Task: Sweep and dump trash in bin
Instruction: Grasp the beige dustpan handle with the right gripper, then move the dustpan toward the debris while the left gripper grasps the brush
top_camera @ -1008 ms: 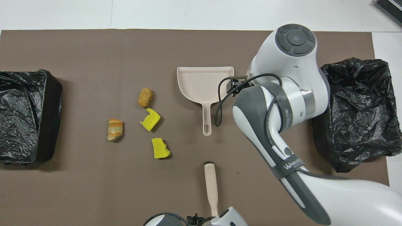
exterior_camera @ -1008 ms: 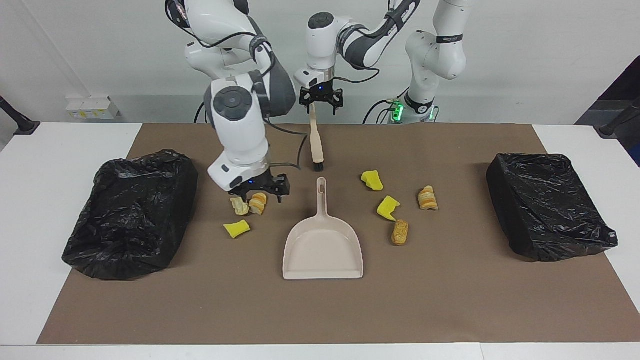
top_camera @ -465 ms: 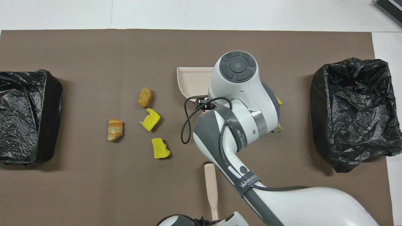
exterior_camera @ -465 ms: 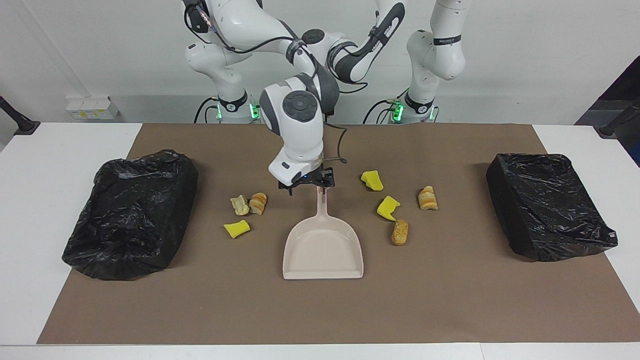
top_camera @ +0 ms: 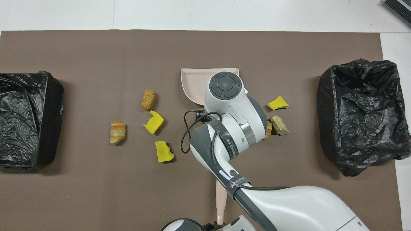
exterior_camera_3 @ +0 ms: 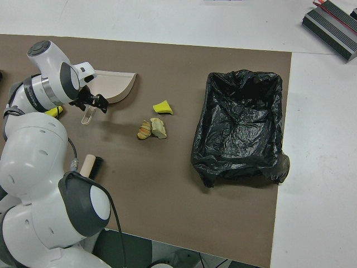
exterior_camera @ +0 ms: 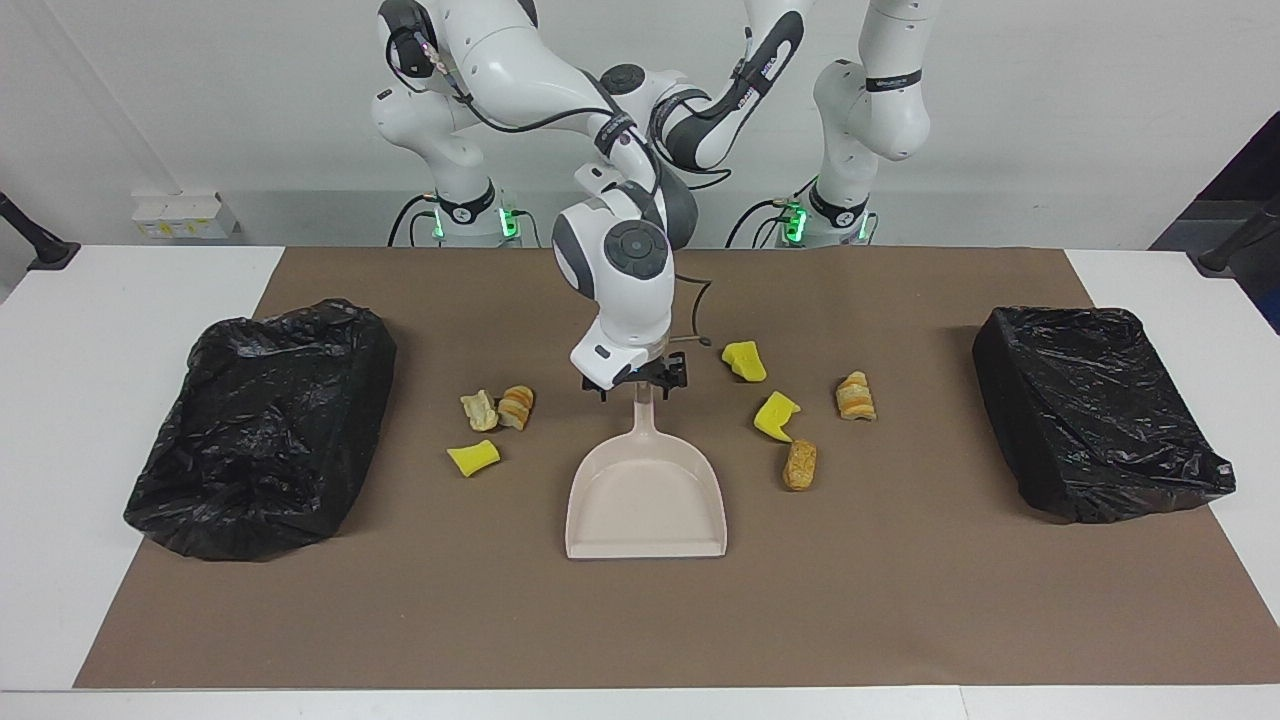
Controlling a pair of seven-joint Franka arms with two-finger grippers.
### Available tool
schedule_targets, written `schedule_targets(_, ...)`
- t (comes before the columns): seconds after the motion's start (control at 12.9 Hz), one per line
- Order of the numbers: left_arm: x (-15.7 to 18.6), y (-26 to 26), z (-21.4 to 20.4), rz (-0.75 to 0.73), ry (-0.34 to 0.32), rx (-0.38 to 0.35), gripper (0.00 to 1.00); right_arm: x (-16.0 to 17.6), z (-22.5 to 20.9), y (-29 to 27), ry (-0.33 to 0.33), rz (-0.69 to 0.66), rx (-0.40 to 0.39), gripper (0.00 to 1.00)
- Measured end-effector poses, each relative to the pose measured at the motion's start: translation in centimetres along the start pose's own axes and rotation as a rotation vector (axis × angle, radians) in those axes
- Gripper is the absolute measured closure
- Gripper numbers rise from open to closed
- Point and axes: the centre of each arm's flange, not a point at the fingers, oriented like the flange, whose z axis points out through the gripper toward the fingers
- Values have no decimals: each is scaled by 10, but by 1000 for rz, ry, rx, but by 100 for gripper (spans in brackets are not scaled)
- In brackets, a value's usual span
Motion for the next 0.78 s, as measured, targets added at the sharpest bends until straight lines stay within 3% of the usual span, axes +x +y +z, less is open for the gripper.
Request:
schedule_targets(0.31,3,-7,-7,-11,-13,27,74,-6,1,-4,-8,-27,1,6)
schedule_targets(0.7,33,-66,-48,47,-83,156,74,-7,1,-4,-30,-16,43,68)
schedule_targets(0.78,43,-78,-50,51,-68,185,74,-7,1,-4,-30,-19,44,68)
